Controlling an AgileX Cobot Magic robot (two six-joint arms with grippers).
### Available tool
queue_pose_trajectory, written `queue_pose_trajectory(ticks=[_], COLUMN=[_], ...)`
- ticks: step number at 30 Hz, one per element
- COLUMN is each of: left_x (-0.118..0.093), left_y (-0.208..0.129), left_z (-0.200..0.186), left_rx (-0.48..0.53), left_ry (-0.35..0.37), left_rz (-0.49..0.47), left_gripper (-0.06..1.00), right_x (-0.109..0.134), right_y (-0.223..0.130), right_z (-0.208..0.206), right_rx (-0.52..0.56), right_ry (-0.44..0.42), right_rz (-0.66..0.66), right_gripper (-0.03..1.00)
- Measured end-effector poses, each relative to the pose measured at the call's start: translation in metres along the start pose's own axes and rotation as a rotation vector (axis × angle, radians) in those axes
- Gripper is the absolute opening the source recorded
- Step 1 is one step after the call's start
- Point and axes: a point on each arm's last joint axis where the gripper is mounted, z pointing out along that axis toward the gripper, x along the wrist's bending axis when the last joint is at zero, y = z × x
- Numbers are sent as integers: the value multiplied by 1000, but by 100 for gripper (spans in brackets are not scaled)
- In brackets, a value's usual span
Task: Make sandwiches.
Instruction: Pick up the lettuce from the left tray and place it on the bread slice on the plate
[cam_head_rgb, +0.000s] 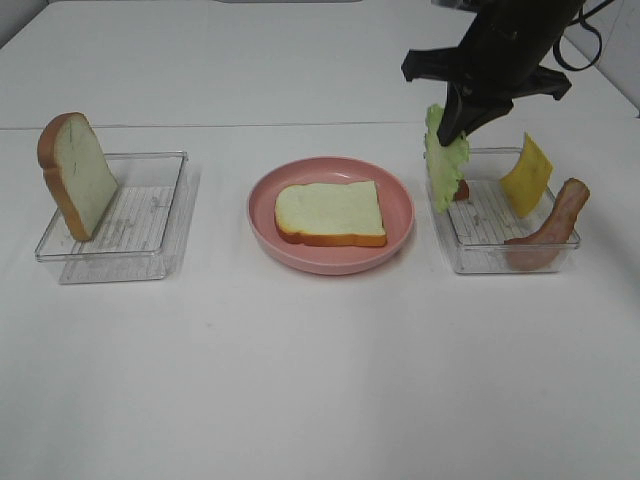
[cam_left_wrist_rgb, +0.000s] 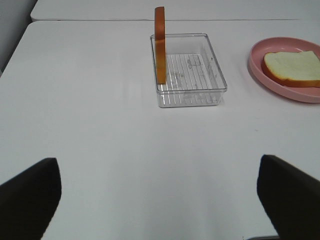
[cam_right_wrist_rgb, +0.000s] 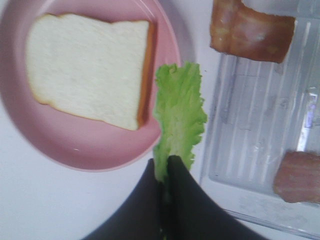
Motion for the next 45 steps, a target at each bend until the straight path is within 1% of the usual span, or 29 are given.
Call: queue_pose_trajectory(ticks=[2,3,4,5,6,7,8,9,10,11,12,14,15,16,17,19,22,23,24,30,33,35,37,38,39,41,43,44,45], left_x=[0,0,0,0,0,0,0,0,0,0,0,0,0,0,0,0,0,0,0,0,0,0,0,0,0,0,0,0,0], left_y=[0,0,0,0,0,0,0,0,0,0,0,0,0,0,0,0,0,0,0,0,0,0,0,0,0,0,0,0,0], left_z=[0,0,0,0,0,0,0,0,0,0,0,0,0,0,0,0,0,0,0,0,0,0,0,0,0,0,0,0,0], left_rx=[0,0,0,0,0,0,0,0,0,0,0,0,-1,-1,-1,-2,-2,-2,-2,-3,-3,-3,-3,-3,-3,-3,-3,-3,-3], left_ry=[0,0,0,0,0,0,0,0,0,0,0,0,0,0,0,0,0,0,0,0,0,0,0,0,0,0,0,0,0], left_rz=[0,0,0,0,0,0,0,0,0,0,0,0,0,0,0,0,0,0,0,0,0,0,0,0,0,0,0,0,0], left_gripper=[99,99,99,99,99,99,99,99,99,99,99,99,99,99,99,99,99,99,99,99,99,99,99,99,99,99,99,99,99], right_x=[11,11,17,21,21,27,27,33,35,35,40,42,50,53,53,65,66,69,69,66,65,61,61,58,58,54,52,49,49], right_y=[1,1,2,2,2,4,4,7,9,9,13,14,16,17,17,17,17,17,17,19,18,18,18,17,17,15,15,14,14], right_z=[-11,-11,-12,-12,-12,-11,-11,-8,-7,-7,-1,3,14,21,21,47,53,64,75,101,105,111,112,113,113,115,116,117,117], right_rx=[-41,-41,-50,-54,-54,-66,-66,-87,-99,-99,-117,-123,-127,-124,-124,-107,-105,-99,-93,-91,-89,-89,-87,-82,-82,-73,-70,-61,-61], right_ry=[92,92,163,206,206,283,283,363,400,400,451,467,501,512,512,524,521,520,521,510,507,472,461,430,430,374,359,324,324], right_rz=[11,11,3,3,3,-10,-10,-3,0,0,1,-1,2,5,5,18,18,26,45,84,85,66,57,38,38,8,5,-1,-1], right_gripper=[1,1,1,1,1,1,1,1,1,1,1,1,1,1,1,1,1,1,1,1,1,1,1,1,1,1,1,1,1])
